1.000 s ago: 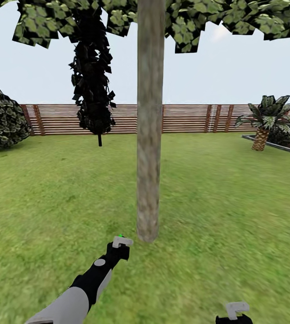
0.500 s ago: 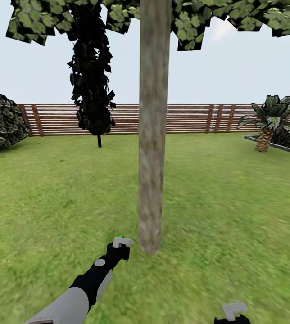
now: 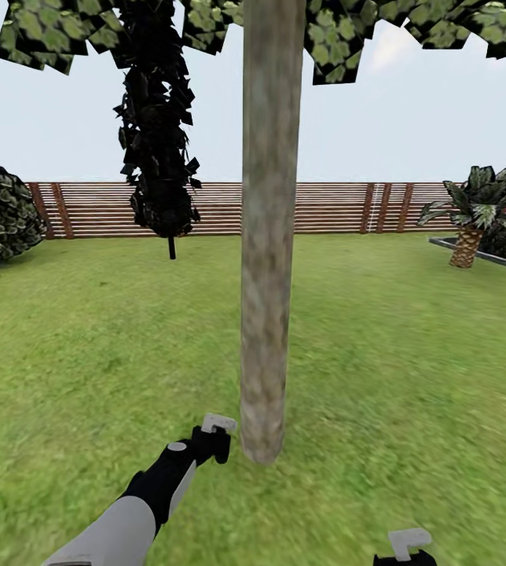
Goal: In the garden, pick up the pesticide atomizer on the floor and spray pesticide onto both trees until each tree trunk is fully covered.
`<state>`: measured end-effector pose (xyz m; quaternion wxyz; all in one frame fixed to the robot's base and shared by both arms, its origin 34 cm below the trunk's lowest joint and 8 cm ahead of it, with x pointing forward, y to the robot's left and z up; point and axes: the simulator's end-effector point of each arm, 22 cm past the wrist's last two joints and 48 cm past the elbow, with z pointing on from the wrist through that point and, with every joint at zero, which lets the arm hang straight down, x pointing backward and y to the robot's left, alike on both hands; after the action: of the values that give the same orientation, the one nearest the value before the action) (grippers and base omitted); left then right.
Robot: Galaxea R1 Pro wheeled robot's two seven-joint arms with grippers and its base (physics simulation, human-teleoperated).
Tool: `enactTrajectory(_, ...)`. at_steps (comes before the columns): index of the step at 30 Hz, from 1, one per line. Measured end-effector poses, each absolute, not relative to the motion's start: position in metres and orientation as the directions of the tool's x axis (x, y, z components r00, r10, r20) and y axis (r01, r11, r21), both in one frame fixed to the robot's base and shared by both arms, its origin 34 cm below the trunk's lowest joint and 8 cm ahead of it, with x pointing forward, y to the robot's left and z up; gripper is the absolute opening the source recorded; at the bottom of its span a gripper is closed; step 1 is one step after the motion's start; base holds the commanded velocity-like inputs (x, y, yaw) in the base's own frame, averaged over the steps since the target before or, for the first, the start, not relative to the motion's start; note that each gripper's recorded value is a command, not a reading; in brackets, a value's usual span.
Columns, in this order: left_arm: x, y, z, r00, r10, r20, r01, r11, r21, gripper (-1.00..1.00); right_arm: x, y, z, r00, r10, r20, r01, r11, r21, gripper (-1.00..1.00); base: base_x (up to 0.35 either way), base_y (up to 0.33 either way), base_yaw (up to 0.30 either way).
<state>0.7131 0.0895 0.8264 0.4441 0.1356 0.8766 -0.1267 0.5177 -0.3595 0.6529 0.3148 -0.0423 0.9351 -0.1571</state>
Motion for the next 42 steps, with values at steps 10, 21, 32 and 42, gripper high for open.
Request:
enactTrajectory(10,0.709,0.077,0.826,-0.555,0.177,-0.813,0.404,0.911,-0.078,-1.00,0.518,-0.360,0.653,-0.798,-0.178,-0.576,0.020,0.947,-0.321,1.00,0.134,-0.088,0.000)
enactTrajectory(21,0.708,0.076,0.826,-0.554,0.182,-0.813,0.409,0.910,-0.075,-1.00,0.518,-0.360,0.653,-0.798,-0.178,-0.576,0.020,0.947,-0.321,1.00,0.013,-0.082,0.000)
enactTrajectory(32,0.708,0.076,0.826,-0.553,0.182,-0.813,0.409,0.910,-0.075,-1.00,0.518,-0.360,0.653,-0.798,-0.179,-0.575,0.019,0.947,-0.321,1.00,-0.001,-0.003,0.000)
enactTrajectory(42,0.692,0.075,0.804,-0.596,0.186,-0.782,0.408,0.908,-0.095,-1.00,0.518,-0.361,0.653,-0.799,-0.180,-0.574,0.018,0.947,-0.322,1.00,0.087,-0.037,0.000)
